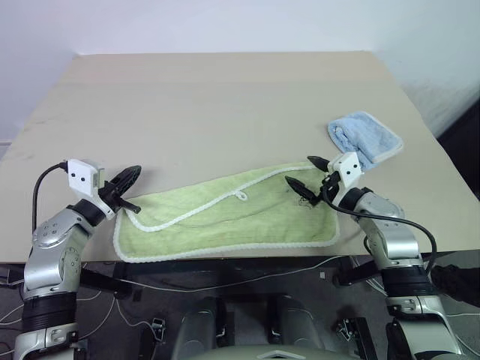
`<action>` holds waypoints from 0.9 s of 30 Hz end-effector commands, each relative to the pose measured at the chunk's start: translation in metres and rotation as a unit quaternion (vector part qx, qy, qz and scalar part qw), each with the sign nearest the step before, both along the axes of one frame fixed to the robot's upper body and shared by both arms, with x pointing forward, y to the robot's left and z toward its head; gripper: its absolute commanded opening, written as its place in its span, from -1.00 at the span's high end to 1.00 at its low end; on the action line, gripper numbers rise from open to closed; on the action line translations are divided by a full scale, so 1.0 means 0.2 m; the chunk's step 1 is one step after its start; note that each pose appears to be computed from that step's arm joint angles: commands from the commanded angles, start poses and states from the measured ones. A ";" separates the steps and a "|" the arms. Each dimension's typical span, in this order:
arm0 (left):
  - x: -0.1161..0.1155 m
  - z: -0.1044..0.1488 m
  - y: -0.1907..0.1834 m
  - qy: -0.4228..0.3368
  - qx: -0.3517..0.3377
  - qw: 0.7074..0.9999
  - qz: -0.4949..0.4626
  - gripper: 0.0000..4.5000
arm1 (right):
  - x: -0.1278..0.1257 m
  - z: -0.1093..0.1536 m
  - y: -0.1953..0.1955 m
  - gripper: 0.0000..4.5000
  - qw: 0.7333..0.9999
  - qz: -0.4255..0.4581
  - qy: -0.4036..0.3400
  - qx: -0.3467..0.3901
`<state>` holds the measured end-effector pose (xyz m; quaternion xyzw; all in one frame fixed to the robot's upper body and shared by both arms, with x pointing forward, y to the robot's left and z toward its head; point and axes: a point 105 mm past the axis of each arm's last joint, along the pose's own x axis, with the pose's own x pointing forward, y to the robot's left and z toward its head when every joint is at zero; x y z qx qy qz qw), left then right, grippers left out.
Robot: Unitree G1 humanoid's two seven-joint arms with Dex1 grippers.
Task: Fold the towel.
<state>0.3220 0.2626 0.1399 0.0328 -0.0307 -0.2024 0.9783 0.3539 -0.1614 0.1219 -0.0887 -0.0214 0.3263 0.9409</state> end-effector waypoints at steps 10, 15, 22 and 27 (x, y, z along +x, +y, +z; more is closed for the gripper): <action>0.03 0.09 -0.09 -0.029 0.007 0.999 -0.034 1.00 | -0.02 0.08 0.00 -0.99 0.999 -0.011 -0.038 0.012; 0.02 0.08 -0.10 -0.029 0.008 0.999 -0.032 1.00 | -0.02 0.09 -0.01 -0.99 0.999 -0.012 -0.041 0.009; 0.00 0.06 -0.08 -0.027 0.017 0.999 -0.022 1.00 | 0.03 0.09 0.05 -0.99 0.999 -0.001 -0.040 0.008; -0.04 0.06 -0.03 -0.021 0.042 0.999 -0.018 1.00 | 0.05 0.08 0.10 -0.99 0.999 0.015 -0.040 0.008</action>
